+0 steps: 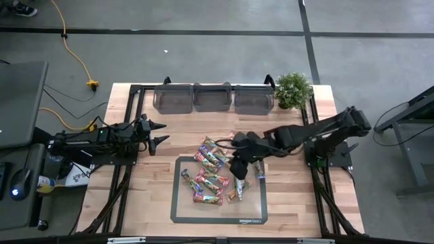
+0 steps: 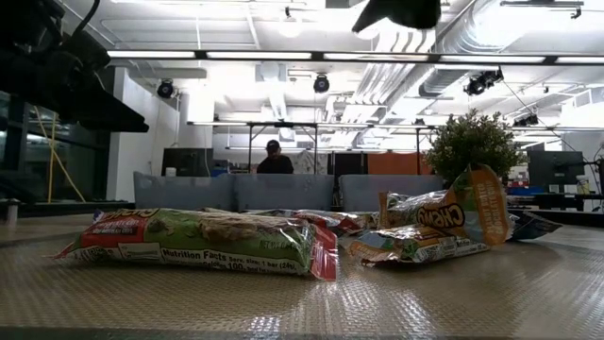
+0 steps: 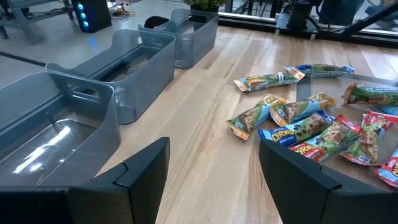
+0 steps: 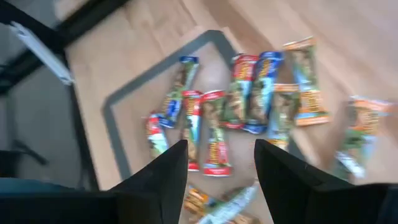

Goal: Pick and place Granola Bars by type
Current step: Put the yellow granola bar into the right black bin

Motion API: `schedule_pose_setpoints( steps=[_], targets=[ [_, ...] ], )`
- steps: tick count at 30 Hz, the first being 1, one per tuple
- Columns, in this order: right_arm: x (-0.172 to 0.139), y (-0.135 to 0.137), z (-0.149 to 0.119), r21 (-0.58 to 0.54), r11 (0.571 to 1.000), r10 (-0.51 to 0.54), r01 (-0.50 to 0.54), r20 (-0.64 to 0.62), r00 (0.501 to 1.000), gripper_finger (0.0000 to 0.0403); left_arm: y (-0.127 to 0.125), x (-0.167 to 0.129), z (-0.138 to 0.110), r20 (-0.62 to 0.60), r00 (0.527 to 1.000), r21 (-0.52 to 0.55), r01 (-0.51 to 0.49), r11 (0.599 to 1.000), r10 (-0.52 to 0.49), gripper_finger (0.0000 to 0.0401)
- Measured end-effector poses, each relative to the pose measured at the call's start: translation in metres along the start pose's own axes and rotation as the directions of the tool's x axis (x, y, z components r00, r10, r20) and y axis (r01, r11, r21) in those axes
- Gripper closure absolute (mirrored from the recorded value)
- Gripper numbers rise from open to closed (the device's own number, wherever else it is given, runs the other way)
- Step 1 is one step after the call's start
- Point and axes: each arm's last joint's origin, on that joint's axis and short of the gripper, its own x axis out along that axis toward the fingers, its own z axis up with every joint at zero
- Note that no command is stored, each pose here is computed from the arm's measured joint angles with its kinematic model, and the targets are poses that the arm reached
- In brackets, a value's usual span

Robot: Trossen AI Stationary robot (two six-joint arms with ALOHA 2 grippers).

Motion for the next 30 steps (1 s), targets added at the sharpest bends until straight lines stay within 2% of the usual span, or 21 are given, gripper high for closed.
schedule_pose_setpoints(
  steps=[4,8,13,17,22,26,30],
  targets=[
    [0.006,0.016,0.013,-0.013,0.991,-0.132,0.131,-0.149,0.980,0.0233,0.000,0.000,0.000,0.000,1.000,0.000,0.001,1.000,-0.001,0.0158],
    [0.032,0.028,0.016,0.039,0.961,-0.244,0.275,-0.357,0.902,0.0233,0.000,0.000,0.000,0.000,1.000,0.000,0.001,1.000,-0.001,0.0158],
    [0.065,0.036,0.012,0.075,0.906,-0.327,0.416,-0.500,0.802,0.0233,0.000,0.000,0.000,0.000,1.000,0.000,0.001,1.000,-0.001,0.0158],
    [0.080,0.033,0.005,0.097,0.864,-0.376,0.494,-0.528,0.761,0.0233,0.000,0.000,0.000,0.000,1.000,0.000,0.001,1.000,-0.001,0.0158],
    [0.090,0.024,-0.007,0.163,0.783,-0.429,0.600,-0.557,0.711,0.0233,0.000,0.000,0.000,-0.001,1.000,0.000,0.001,1.000,-0.001,0.0158],
    [0.097,0.020,-0.013,0.209,0.740,-0.464,0.639,-0.530,0.710,0.0233,0.000,0.000,0.000,-0.001,1.000,0.000,0.001,1.000,-0.001,0.0158],
    [0.101,0.021,-0.017,0.231,0.731,-0.473,0.642,-0.508,0.720,0.0233,0.000,0.000,0.000,-0.001,1.000,0.000,0.001,1.000,-0.001,0.0158]
  ],
)
